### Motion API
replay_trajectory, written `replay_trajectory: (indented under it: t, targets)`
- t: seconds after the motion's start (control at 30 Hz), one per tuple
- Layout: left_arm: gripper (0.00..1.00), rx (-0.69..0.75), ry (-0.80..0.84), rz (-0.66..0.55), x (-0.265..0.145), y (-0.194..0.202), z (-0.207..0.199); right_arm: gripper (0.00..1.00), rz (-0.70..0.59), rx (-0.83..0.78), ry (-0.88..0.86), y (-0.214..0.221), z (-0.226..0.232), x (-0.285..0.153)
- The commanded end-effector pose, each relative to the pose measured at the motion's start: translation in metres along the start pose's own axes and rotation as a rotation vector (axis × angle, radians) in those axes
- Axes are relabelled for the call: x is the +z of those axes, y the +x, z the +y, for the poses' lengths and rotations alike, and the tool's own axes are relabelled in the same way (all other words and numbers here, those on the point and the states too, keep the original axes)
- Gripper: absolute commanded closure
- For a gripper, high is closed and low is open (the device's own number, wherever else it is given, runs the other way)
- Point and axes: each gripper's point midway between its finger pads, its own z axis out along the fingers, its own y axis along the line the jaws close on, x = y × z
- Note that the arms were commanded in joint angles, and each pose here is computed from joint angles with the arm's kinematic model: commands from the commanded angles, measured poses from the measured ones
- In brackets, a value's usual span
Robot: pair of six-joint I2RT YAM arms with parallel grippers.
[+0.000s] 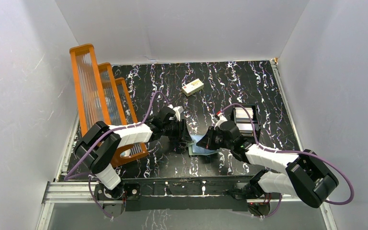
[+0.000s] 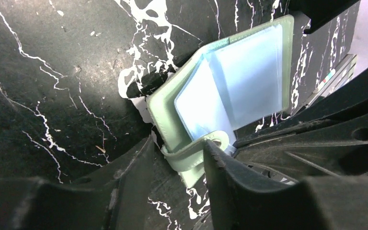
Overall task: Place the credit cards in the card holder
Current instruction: Open the card holder at the center of the board.
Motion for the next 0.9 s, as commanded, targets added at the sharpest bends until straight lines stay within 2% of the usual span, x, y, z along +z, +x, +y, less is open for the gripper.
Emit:
replay_trajectory:
  t: [0.0,0.07,0.17,0.3,0.47,0.57,0.67,0.87]
  targets:
    - [0.72,0.023,0.065,-0.041,-0.005,-0.015,-0.021,0.84,-0.004,-0.002,-0.069,-0.004,0.014,0.000]
    - [0.85,0.022,0.061,-0.036,-0.007,-0.012,-0.019,0.78,0.006,0.009,-0.027,-0.001,0.007,-0.002]
    - [1.00,0.025,0.060,-0.016,-0.009,-0.008,-0.018,0.70,0.004,0.003,0.044,-0.003,-0.003,-0.007]
    - [1.00,0.016,0.063,-0.014,-0.010,-0.007,-0.020,0.68,-0.010,-0.009,0.111,-0.007,-0.013,-0.010]
    - [1.00,0.007,0.056,0.002,-0.011,-0.007,-0.021,0.60,0.033,-0.019,0.149,-0.007,-0.014,-0.009]
    - [0.74,0.010,0.054,0.001,-0.014,-0.009,-0.024,0.61,0.032,-0.014,0.179,-0.010,-0.015,-0.010]
    - [0.56,0.041,-0.001,-0.005,-0.015,-0.006,-0.019,0.64,0.013,-0.010,0.217,-0.013,-0.022,-0.010]
    - [0.42,0.077,-0.108,-0.001,-0.012,0.003,-0.008,0.67,0.008,0.024,0.258,-0.007,-0.037,-0.006]
